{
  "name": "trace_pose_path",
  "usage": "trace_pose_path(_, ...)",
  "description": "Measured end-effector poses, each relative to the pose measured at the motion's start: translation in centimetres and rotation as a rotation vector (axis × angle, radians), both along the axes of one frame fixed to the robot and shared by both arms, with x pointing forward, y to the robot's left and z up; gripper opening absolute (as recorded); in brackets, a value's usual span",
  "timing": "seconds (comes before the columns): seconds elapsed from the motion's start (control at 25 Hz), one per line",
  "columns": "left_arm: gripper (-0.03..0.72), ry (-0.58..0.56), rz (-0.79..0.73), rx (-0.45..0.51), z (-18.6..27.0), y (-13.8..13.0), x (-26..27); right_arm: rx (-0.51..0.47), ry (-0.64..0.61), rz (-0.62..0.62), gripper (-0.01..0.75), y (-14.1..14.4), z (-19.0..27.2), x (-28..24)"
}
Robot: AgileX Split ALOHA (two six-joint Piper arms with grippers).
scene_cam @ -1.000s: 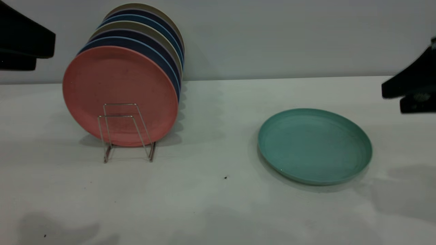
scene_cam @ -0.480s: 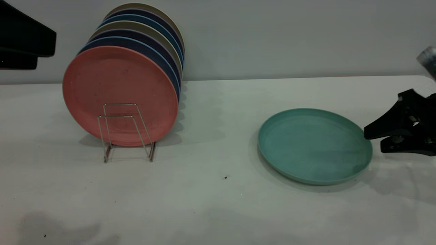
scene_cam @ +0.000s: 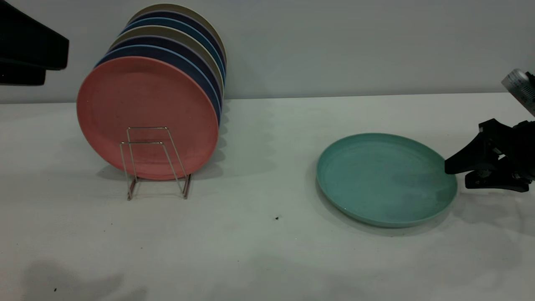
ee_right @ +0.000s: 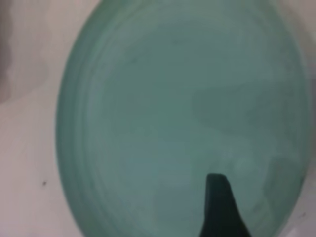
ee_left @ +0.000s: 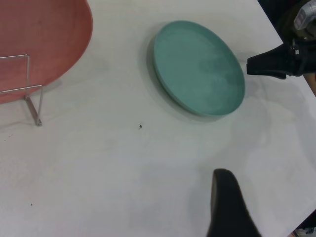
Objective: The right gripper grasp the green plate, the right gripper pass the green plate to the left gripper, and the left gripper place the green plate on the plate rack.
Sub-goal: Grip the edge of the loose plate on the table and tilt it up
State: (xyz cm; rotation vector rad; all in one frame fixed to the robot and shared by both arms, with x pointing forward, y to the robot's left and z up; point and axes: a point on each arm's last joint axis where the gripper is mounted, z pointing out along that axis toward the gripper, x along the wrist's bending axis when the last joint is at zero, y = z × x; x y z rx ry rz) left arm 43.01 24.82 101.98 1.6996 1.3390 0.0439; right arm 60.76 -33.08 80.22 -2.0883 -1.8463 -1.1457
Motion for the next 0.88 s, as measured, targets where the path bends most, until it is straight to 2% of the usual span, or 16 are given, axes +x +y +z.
trace_pose_path(0.48,0.448,-0.002,-0.002,0.002,0.0,0.0,0.0,0.045,0.026,-0.067,0.479,-0.2,-2.3,0.9)
trace_pose_path(0.64,0.448,-0.002,-0.002,0.002,0.0,0.0,0.0,0.058,0.042,-0.072,0.395,-0.1,-2.9,0.7)
trace_pose_path(0.88,0.448,-0.001,-0.001,0.001,0.0,0.0,0.0,0.06,0.048,-0.071,0.21,-0.1,-3.1,0.7)
